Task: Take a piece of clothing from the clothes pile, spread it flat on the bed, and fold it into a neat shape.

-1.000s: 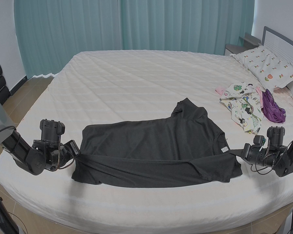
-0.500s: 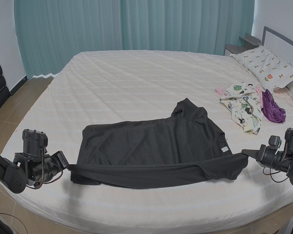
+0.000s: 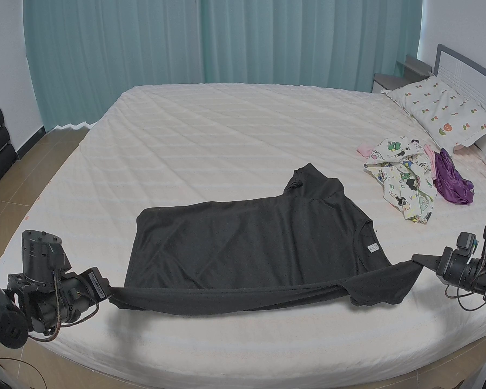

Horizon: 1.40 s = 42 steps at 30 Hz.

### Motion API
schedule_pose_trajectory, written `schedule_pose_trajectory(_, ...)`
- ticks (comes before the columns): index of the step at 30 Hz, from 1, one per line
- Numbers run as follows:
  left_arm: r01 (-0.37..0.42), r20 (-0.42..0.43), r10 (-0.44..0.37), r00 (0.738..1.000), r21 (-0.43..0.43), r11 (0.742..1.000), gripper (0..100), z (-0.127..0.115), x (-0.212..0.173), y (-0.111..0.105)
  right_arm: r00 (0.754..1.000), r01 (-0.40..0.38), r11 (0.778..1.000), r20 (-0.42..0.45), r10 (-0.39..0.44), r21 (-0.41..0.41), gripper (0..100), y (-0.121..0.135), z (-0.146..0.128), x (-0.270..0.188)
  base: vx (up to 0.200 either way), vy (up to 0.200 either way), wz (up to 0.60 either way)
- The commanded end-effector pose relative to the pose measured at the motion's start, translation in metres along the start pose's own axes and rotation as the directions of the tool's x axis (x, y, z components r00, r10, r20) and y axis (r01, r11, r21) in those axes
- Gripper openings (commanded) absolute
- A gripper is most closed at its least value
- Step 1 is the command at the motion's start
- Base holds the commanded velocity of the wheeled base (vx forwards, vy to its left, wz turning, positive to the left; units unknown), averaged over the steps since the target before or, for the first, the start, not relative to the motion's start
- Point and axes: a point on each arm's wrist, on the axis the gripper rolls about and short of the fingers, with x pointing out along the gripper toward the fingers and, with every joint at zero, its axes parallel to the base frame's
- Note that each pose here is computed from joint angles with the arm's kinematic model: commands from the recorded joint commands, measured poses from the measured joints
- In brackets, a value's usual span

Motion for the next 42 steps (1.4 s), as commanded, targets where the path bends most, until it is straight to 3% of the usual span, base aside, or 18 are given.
schedule_pose_trajectory(1,0.0,-0.012,0.001,1.0,0.009,1.0,0,-0.007,-0.006,0.004,1.0,0.008,1.0,0.005,-0.008,0.014,0,-0.002,-0.004,-0.011,0.0,0.0,0.0)
schedule_pose_trajectory(13,-0.011,-0.021,0.011,1.0,0.01,1.0,0,-0.009,-0.004,0.006,1.0,0.003,1.0,-0.019,-0.003,-0.002,0,-0.002,-0.01,-0.011,0.0,0.0,0.0)
schedule_pose_trajectory(21,-0.054,-0.053,0.054,0.997,0.014,0.998,0,-0.005,0.023,0.0,0.999,-0.008,1.0,-0.035,0.007,-0.011,0,-0.007,-0.001,0.01,0.0,0.0,0.0)
schedule_pose_trajectory(31,-0.048,-0.017,0.048,0.999,-0.004,0.999,0,0.01,0.056,-0.011,0.998,-0.021,1.0,-0.054,0.02,-0.016,0,-0.017,0.01,0.04,0.0,0.0,0.0)
schedule_pose_trajectory(42,-0.066,-0.032,0.066,0.997,-0.001,0.998,0,0.013,0.086,-0.018,0.997,0.014,1.0,-0.077,-0.015,-0.011,0,-0.029,0.01,0.069,0.0,0.0,0.0)
